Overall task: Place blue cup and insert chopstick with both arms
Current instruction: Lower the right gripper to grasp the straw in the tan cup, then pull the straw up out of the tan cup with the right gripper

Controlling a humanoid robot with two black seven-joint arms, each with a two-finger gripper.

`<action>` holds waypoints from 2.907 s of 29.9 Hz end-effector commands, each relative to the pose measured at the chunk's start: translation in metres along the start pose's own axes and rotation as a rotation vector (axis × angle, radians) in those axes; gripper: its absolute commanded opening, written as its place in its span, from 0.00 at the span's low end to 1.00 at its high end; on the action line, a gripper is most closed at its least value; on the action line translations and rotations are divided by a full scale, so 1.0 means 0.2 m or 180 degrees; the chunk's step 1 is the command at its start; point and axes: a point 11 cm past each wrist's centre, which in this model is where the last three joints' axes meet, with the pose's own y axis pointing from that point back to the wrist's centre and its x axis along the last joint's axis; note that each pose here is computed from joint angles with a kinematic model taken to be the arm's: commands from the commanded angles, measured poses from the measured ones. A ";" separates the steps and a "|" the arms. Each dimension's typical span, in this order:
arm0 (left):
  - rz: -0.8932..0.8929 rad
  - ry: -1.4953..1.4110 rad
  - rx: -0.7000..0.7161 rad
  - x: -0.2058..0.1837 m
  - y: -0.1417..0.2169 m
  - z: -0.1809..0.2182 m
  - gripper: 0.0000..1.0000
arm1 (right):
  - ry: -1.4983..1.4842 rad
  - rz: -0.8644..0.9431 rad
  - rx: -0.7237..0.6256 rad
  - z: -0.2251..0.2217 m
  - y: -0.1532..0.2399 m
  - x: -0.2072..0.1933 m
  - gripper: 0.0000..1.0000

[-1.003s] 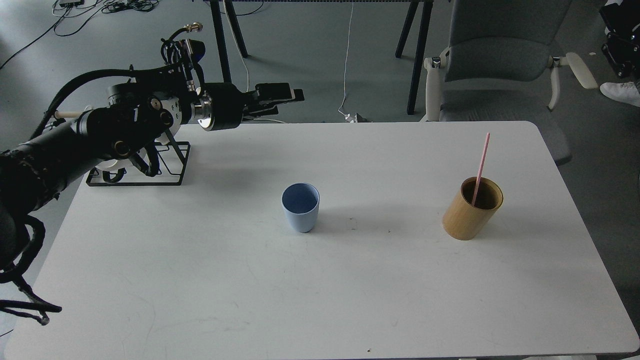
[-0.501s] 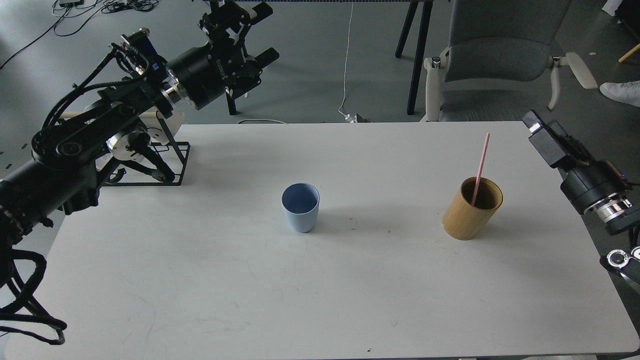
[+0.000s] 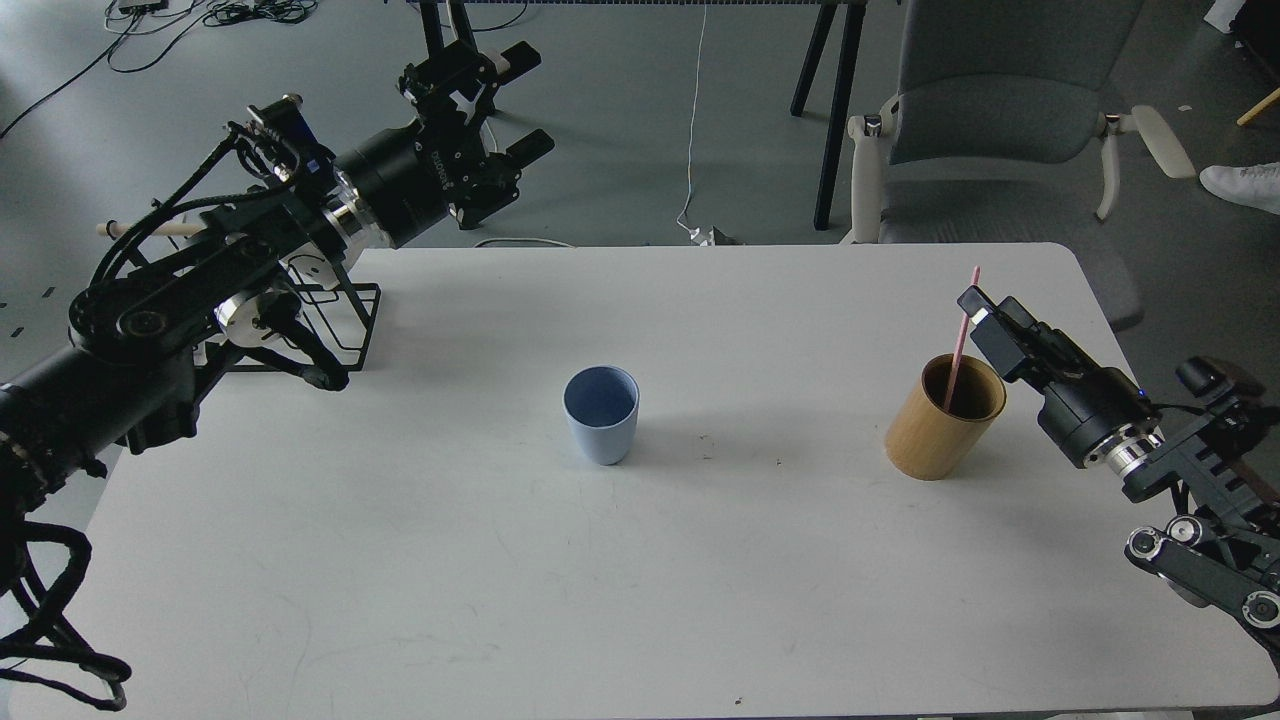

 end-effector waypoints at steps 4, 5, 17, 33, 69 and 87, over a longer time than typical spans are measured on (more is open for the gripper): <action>0.0025 0.0051 0.0050 -0.01 0.03 -0.05 0.94 | 0.0002 -0.0012 0.0026 -0.01 -0.04 -0.01 0.66; 0.0028 0.0058 0.0057 -0.01 0.04 -0.06 0.94 | 0.0007 -0.0015 0.0014 -0.01 -0.04 -0.01 0.66; 0.0035 0.0092 0.0084 -0.02 0.05 -0.09 0.95 | 0.0073 -0.0152 0.0003 -0.01 -0.13 -0.10 0.51; 0.0041 0.0102 0.0083 -0.02 0.05 -0.09 0.95 | 0.0057 -0.0152 -0.0008 -0.01 -0.13 -0.11 0.30; 0.0157 0.0225 0.0062 0.00 0.11 -0.14 0.95 | 0.0280 0.0061 0.0164 -0.04 -0.05 0.22 0.09; 0.0288 0.0322 0.0233 0.01 0.22 -0.28 0.95 | 0.0422 0.0667 0.0824 -0.41 -0.17 0.71 0.07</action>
